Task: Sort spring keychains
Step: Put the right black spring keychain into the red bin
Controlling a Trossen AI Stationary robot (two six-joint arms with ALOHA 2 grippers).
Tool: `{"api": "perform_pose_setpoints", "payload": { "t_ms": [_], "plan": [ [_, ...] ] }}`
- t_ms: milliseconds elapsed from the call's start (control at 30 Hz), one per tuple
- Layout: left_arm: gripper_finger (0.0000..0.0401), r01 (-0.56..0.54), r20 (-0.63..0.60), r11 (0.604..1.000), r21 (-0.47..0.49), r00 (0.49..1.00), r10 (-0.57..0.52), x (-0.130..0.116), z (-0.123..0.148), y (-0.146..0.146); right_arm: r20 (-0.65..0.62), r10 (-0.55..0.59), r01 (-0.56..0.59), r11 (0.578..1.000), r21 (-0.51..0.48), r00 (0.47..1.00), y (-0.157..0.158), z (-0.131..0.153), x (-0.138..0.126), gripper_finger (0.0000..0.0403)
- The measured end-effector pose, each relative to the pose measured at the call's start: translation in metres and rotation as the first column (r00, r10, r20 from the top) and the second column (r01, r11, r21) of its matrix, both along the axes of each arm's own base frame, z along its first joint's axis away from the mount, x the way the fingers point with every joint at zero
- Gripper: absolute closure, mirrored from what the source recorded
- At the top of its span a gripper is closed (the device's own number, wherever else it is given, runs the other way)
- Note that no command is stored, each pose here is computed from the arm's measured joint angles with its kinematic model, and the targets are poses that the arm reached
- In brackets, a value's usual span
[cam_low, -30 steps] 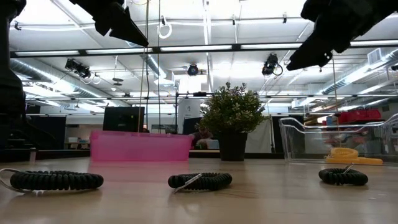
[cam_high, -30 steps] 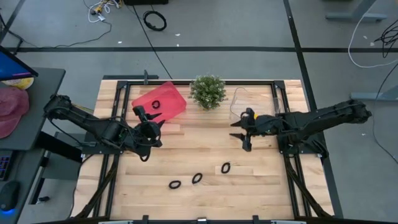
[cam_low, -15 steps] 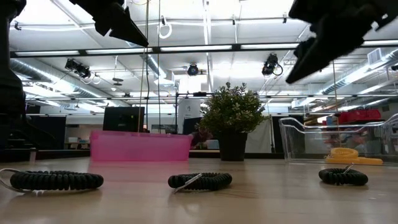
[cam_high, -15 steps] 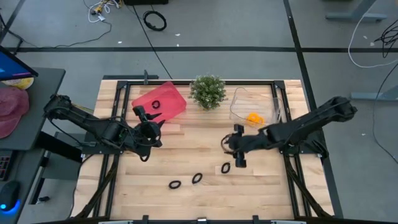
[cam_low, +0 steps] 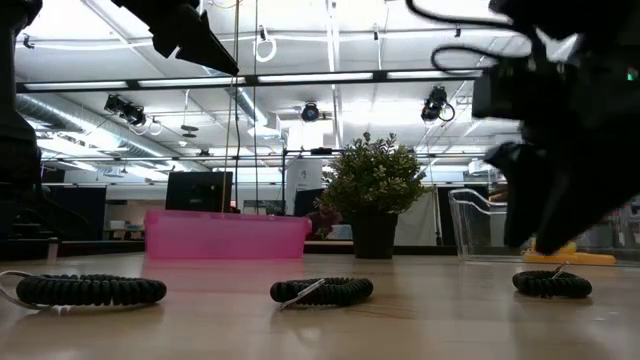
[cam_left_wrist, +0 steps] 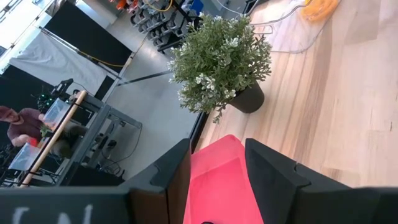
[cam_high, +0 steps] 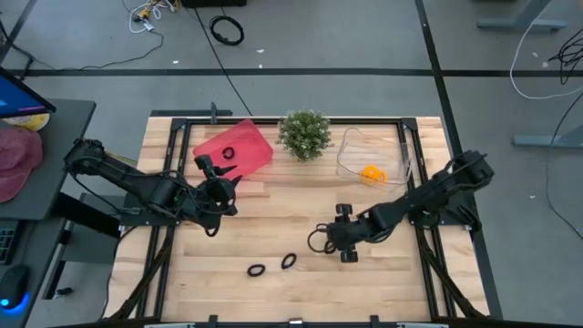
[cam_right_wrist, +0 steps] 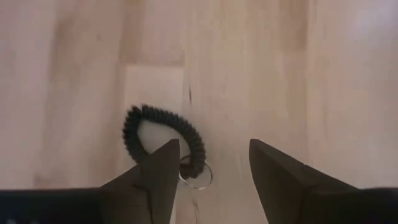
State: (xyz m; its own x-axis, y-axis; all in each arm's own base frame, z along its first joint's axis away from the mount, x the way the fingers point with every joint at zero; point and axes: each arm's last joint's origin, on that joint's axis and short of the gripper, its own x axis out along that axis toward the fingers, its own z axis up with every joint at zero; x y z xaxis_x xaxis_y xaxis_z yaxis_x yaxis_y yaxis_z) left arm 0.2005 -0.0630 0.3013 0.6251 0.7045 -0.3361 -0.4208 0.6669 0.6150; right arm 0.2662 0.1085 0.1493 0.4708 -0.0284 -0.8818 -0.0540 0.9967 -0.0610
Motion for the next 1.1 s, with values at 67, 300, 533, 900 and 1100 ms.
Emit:
{"api": "perform_pose_setpoints", "payload": {
  "t_ms": [67, 300, 533, 900, 1100],
  "plan": [
    [0.0245, -0.001, 0.002, 1.000, -0.002, 1.000, 0.001, 0.000, 0.000, 0.000, -0.041, 0.000, 0.000, 1.000, 0.005, 0.999, 0.001, -0.010, 0.001, 0.0207],
    [0.0245, -0.002, 0.004, 1.000, -0.003, 1.000, 0.002, 0.000, 0.000, 0.000, -0.072, -0.034, 0.032, 0.999, -0.028, 0.997, 0.003, -0.029, 0.007, 0.0212],
    [0.0245, -0.002, 0.004, 1.000, -0.004, 1.000, 0.002, 0.000, 0.000, 0.000, -0.104, -0.054, 0.053, 0.998, -0.021, 0.993, 0.003, -0.032, 0.005, 0.0353],
    [0.0245, -0.002, 0.005, 1.000, -0.005, 1.000, 0.002, 0.000, 0.000, 0.000, 0.010, -0.025, 0.026, 0.977, -0.210, 1.000, 0.003, -0.002, 0.029, 0.0394],
    [0.0245, -0.008, 0.027, 1.000, -0.021, 1.000, 0.009, 0.000, 0.000, 0.000, 0.196, -0.075, 0.156, 0.884, -0.441, 0.978, -0.005, 0.062, 0.058, 0.0396]
  ]
}}
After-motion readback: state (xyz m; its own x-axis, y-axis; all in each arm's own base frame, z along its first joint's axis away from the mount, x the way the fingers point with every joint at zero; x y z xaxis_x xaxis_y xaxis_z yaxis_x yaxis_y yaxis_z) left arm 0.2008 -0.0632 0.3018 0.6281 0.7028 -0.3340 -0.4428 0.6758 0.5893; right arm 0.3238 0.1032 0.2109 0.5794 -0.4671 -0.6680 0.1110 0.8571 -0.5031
